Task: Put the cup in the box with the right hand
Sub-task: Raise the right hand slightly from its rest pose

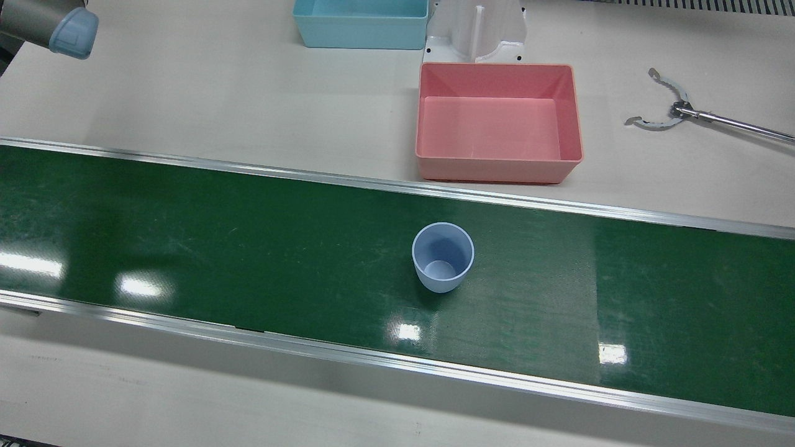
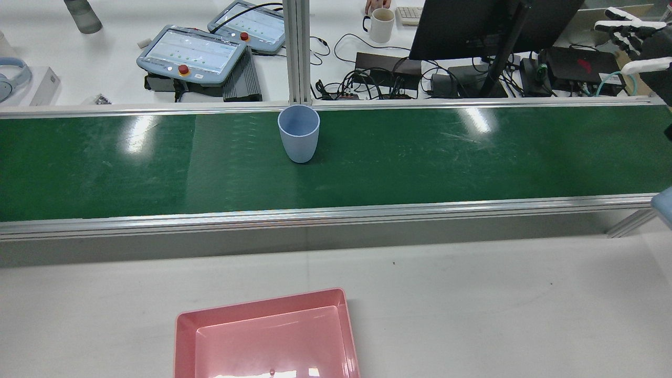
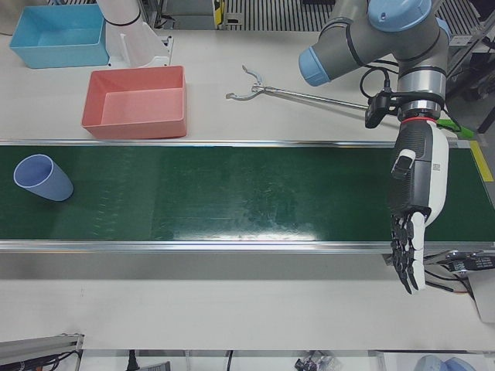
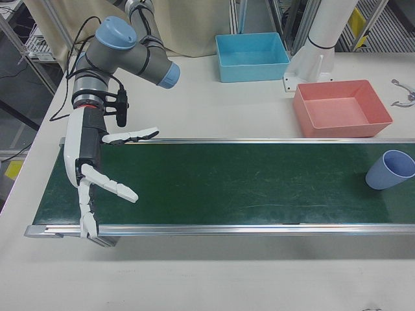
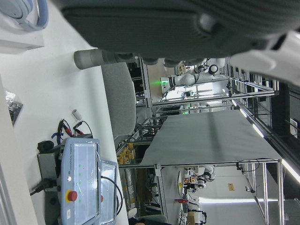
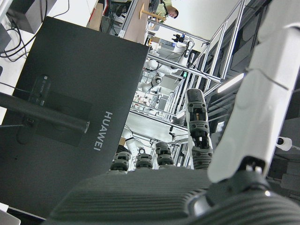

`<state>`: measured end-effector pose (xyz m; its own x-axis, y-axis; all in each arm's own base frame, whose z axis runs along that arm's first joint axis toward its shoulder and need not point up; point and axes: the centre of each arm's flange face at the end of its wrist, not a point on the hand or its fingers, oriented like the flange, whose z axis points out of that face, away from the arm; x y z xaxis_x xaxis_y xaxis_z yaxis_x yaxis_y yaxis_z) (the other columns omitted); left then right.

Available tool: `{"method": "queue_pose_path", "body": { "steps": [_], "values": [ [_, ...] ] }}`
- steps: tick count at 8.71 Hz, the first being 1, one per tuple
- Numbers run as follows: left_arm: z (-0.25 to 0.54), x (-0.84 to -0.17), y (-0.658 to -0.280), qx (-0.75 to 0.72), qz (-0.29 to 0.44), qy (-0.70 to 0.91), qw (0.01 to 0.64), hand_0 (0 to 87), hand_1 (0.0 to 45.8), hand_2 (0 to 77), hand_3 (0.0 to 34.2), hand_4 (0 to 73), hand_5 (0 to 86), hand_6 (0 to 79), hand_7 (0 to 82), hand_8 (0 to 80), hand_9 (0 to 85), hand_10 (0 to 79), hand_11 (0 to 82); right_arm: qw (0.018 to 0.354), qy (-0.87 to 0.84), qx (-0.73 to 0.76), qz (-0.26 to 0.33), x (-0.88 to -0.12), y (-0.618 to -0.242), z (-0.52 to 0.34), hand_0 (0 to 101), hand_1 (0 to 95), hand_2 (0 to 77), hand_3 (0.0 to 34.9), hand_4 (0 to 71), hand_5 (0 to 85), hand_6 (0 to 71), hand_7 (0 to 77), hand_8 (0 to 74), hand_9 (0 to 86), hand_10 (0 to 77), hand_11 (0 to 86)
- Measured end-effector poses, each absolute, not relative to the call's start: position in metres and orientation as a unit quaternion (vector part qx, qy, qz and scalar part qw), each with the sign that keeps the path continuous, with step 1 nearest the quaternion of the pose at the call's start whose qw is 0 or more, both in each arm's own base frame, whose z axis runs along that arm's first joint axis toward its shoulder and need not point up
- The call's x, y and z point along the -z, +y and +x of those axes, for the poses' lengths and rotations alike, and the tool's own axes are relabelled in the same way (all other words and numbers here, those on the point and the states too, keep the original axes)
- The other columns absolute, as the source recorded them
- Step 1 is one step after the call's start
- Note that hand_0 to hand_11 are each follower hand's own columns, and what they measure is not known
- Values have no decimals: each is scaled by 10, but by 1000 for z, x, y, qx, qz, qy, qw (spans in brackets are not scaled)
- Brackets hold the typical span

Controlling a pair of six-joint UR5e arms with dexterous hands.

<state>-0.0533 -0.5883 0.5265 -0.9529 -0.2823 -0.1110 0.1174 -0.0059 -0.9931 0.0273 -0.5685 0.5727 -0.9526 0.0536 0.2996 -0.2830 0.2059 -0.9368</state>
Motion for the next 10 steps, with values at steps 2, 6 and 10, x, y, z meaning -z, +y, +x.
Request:
{"method": "queue_pose_path", "body": {
  "steps": [2,6,10],
  "values": [
    [-53,-526,-588,707,-60,691,141,0,5,5,0,0,0,0,0,0,5,0,0,140,-762,-628,69,-571,-568,19,534,120,5,0,251,60,44,125,33,44,38,76],
    [-54,-526,-588,707,-60,691,141,0,5,5,0,0,0,0,0,0,5,0,0,150,-744,-648,65,-565,-545,18,549,158,5,0,267,60,44,158,33,44,16,44],
    [-53,-526,-588,707,-60,691,141,0,5,5,0,0,0,0,0,0,5,0,0,150,-753,-638,59,-552,-542,-3,550,142,5,0,251,60,44,131,33,38,22,54]
  ]
}}
